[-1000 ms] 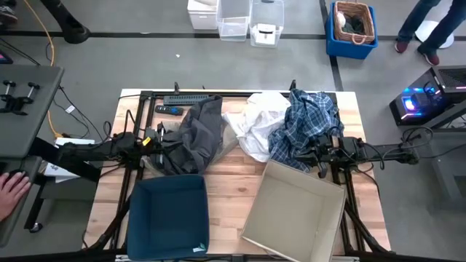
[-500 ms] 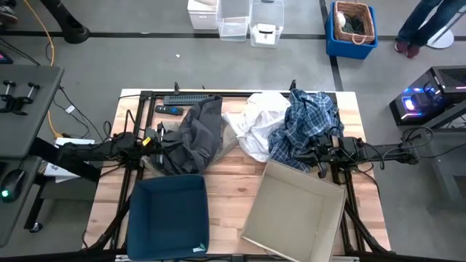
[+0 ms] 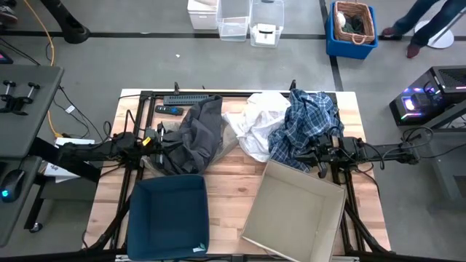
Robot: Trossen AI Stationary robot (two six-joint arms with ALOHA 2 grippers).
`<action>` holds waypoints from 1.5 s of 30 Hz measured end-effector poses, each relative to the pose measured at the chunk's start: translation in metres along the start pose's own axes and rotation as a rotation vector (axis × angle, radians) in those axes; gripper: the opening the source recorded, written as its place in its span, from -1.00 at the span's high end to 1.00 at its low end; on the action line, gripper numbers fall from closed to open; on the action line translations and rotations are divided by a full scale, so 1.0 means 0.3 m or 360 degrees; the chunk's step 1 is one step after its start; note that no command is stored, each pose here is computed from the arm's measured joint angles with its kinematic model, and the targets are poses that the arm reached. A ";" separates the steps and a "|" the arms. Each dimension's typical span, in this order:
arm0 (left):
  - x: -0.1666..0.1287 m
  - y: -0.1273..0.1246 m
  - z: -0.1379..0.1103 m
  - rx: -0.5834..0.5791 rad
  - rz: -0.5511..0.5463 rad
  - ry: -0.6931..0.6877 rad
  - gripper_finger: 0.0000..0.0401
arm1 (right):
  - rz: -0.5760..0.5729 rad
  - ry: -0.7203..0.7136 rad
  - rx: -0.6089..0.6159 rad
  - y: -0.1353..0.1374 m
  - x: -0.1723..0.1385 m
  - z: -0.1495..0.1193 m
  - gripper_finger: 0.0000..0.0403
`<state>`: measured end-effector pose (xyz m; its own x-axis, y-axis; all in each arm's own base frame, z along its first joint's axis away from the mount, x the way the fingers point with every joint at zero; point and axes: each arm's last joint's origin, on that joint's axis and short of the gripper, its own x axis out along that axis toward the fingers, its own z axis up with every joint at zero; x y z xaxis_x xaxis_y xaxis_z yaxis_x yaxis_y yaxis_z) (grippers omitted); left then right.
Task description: Sort clothes
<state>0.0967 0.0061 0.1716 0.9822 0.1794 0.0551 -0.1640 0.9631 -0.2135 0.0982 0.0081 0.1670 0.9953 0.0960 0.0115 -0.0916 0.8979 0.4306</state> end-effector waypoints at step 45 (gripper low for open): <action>0.668 0.118 0.473 0.0131 0.0296 0.0678 0.55 | -0.0004 0.0009 0.0000 -0.001 0.000 -0.002 1.00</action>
<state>0.2748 0.1046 0.3135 0.8827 0.2685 -0.3856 -0.3303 0.9383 -0.1028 0.0983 0.0082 0.1664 0.9954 0.0960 0.0051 -0.0888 0.8981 0.4307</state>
